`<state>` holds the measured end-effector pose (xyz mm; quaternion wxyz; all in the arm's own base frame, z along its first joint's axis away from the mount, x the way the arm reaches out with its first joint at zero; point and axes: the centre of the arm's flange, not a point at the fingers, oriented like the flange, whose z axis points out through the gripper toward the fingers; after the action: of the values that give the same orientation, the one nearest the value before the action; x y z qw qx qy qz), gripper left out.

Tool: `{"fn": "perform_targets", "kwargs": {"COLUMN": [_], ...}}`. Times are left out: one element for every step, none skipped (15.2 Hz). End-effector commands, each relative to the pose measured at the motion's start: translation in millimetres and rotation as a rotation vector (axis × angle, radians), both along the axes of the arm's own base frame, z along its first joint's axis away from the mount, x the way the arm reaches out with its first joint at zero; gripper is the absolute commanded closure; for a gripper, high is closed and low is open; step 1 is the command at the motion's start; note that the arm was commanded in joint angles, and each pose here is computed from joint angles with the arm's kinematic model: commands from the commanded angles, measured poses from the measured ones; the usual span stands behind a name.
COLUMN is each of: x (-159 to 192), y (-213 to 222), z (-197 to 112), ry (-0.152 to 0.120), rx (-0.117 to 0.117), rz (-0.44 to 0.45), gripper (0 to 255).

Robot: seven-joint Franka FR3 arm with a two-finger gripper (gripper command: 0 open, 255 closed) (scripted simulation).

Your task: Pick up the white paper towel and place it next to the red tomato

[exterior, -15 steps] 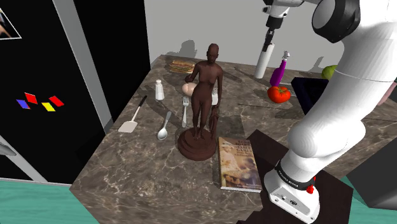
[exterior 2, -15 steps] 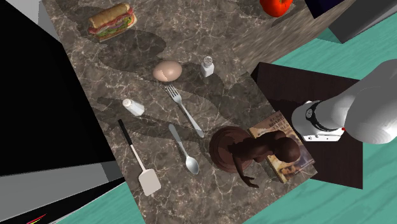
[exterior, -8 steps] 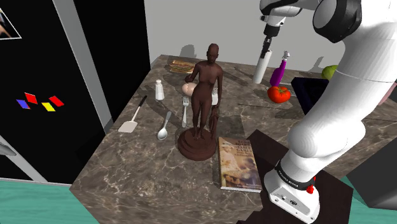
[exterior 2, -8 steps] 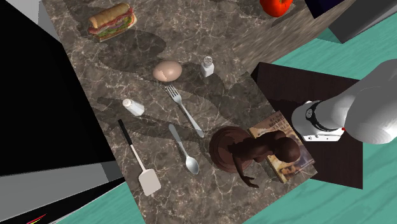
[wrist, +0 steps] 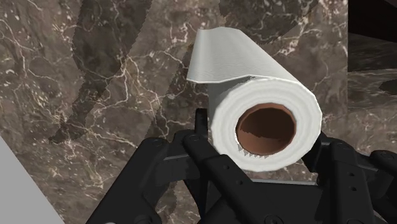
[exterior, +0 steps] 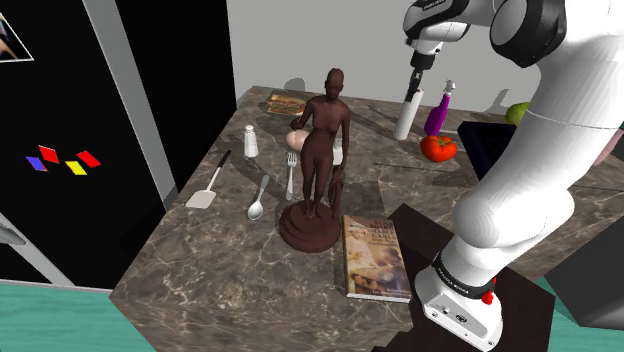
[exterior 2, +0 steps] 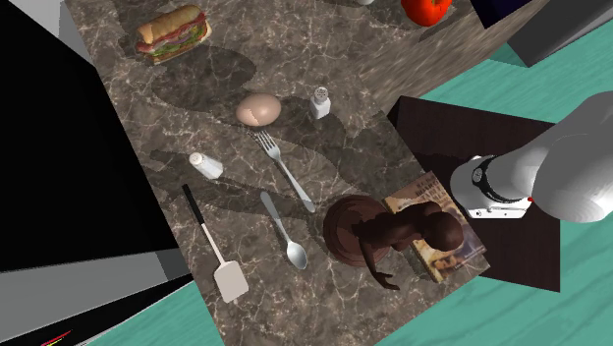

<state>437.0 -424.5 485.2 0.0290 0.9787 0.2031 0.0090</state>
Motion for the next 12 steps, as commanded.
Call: {"fn": "perform_targets", "kwargs": {"x": [-0.1,-0.1,-0.1,-0.1,-0.1,-0.1,-0.1,-0.1,-0.1,-0.1,-0.1,-0.1], "y": [-0.2,-0.2,-0.2,-0.2,-0.2,-0.2,-0.2,-0.2,-0.2,-0.2,-0.2,-0.2], "z": [-1.4,-1.4,-1.4,-1.4,-1.4,-1.4,-1.4,-1.4,-1.4,-1.4,-1.4,-1.4], "ry": [-0.001,-0.001,-0.001,-0.001,-0.001,-0.001,-0.001,-0.001,-0.001,-0.001,-0.001,-0.001], "rx": [0.000,0.000,0.000,0.000,0.000,0.000,0.000,0.000,0.000,0.000,0.000,0.000], "rz": [0.000,0.000,0.000,0.000,0.000,0.000,0.000,0.000,0.000,0.000,0.000,0.000], "gripper": [255,255,255,255,255,255,0,0,0,0,0,0]}}
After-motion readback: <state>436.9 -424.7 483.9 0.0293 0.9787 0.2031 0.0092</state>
